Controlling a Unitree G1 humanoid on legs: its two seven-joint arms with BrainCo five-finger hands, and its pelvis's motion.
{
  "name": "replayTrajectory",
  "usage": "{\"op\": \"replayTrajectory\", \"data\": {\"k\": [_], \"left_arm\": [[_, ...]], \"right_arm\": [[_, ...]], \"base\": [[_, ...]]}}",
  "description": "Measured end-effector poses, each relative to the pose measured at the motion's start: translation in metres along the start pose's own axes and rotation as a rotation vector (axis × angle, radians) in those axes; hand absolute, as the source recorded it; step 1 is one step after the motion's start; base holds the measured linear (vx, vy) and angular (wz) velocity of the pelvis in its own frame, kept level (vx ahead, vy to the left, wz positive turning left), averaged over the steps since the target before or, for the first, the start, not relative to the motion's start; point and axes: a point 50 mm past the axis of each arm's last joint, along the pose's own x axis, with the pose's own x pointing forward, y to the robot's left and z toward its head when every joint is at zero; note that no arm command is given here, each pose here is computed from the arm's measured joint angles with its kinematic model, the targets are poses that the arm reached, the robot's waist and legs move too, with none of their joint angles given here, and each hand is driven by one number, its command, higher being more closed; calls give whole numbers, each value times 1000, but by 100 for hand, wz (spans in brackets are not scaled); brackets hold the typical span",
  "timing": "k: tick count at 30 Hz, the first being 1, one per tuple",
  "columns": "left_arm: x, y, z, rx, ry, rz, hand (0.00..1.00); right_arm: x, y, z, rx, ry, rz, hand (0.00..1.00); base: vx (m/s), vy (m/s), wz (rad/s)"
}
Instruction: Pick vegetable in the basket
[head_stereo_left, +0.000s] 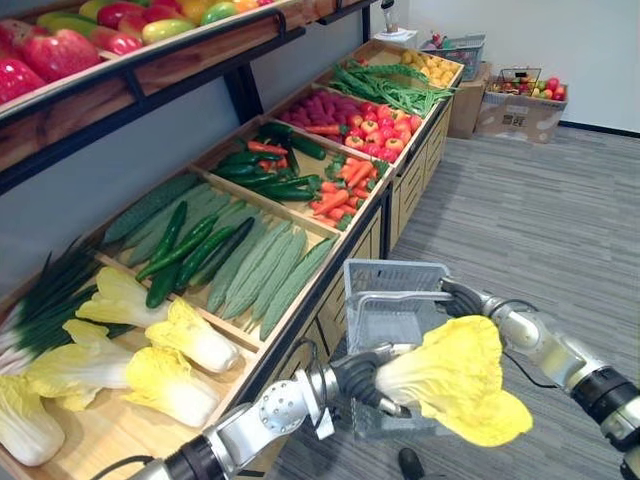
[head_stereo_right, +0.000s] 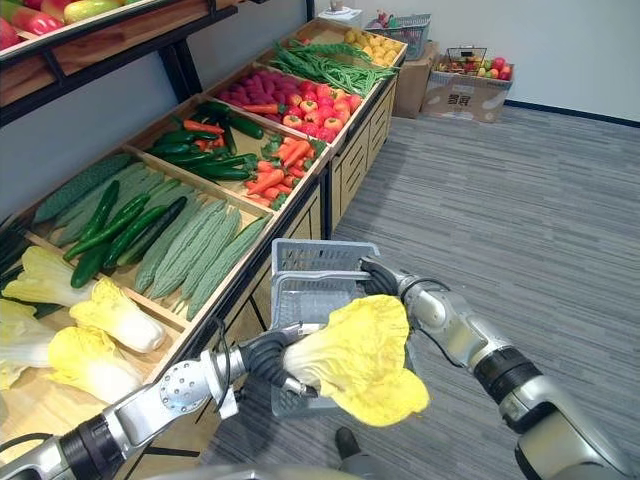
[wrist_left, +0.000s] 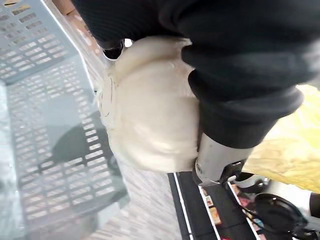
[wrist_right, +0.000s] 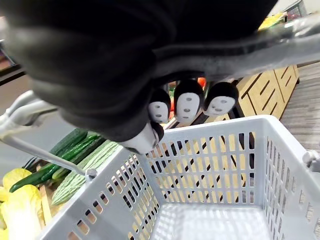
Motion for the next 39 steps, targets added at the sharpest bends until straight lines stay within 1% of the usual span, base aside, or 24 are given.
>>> {"op": "replayTrajectory", "data": {"k": [5, 10, 18, 23, 26, 27, 32, 39], "left_arm": [[1, 5, -15, 86, 71, -15, 100], [6, 6, -26, 141, 121, -3, 100], [13, 11, -40, 205, 191, 40, 100], [20, 18, -46, 218, 225, 104, 100], [25, 23, -50, 255, 247, 123, 100], [26, 24, -50, 270, 254, 126, 0], [31, 31, -54, 328, 294, 144, 0], [31, 37, -59, 327, 331, 176, 0]], "right_arm": [[3, -4, 5, 14, -21, -7, 100], [5, -6, 12, 28, -56, 2, 100], [6, -8, 23, 23, -101, 3, 100], [6, -8, 23, 39, -105, 20, 100], [6, -7, 25, 43, -111, 33, 100], [6, -7, 25, 45, -116, 35, 100], [6, -9, 33, 43, -151, 53, 100], [6, -11, 39, 47, -177, 65, 100]], "base": [[0, 0, 0], [-22, -34, -2], [-26, -29, 0], [0, 0, 0], [0, 0, 0], [0, 0, 0], [-9, -16, 1], [-25, -34, 1]]}}
